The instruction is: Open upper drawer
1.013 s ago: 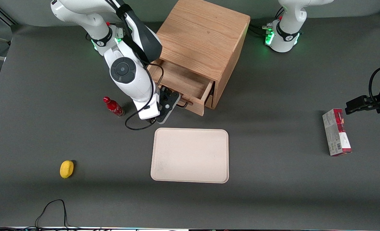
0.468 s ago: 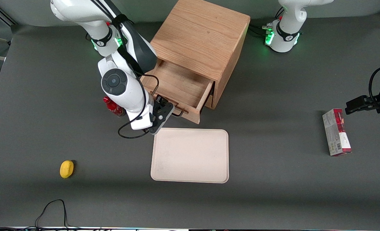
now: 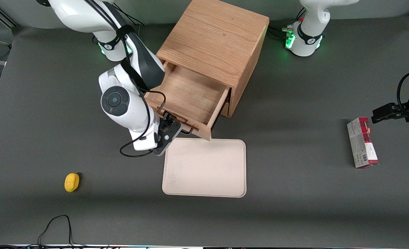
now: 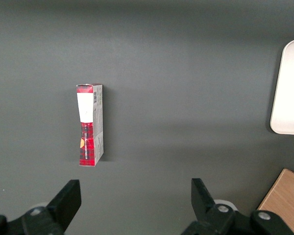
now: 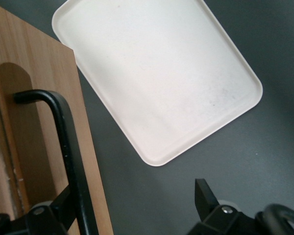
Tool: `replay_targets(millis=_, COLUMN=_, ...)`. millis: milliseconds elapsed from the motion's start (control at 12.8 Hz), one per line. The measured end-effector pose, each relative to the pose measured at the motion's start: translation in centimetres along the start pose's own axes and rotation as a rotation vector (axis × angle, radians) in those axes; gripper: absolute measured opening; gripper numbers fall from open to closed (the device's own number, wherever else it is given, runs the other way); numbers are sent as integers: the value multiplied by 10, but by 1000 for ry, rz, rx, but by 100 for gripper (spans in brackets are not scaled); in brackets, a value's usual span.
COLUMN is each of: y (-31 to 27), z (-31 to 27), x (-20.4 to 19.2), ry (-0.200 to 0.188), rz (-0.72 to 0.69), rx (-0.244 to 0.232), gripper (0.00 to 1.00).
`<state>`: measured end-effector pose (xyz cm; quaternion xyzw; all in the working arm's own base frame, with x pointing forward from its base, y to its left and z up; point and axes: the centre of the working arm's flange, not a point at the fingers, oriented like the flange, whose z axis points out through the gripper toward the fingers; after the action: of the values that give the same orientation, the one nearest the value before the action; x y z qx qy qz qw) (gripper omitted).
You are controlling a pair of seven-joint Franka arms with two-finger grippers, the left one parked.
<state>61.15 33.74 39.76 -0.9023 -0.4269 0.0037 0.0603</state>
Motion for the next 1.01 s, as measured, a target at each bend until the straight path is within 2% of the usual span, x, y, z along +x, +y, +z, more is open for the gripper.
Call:
replay_targets(millis=468, y=35, z=-1, x=-2, ry=6, rz=30, rx=-27, gripper=100)
replay_targets(millis=1013, y=67, z=3, x=-7, ry=8, rz=65, rx=-34, gripper=100)
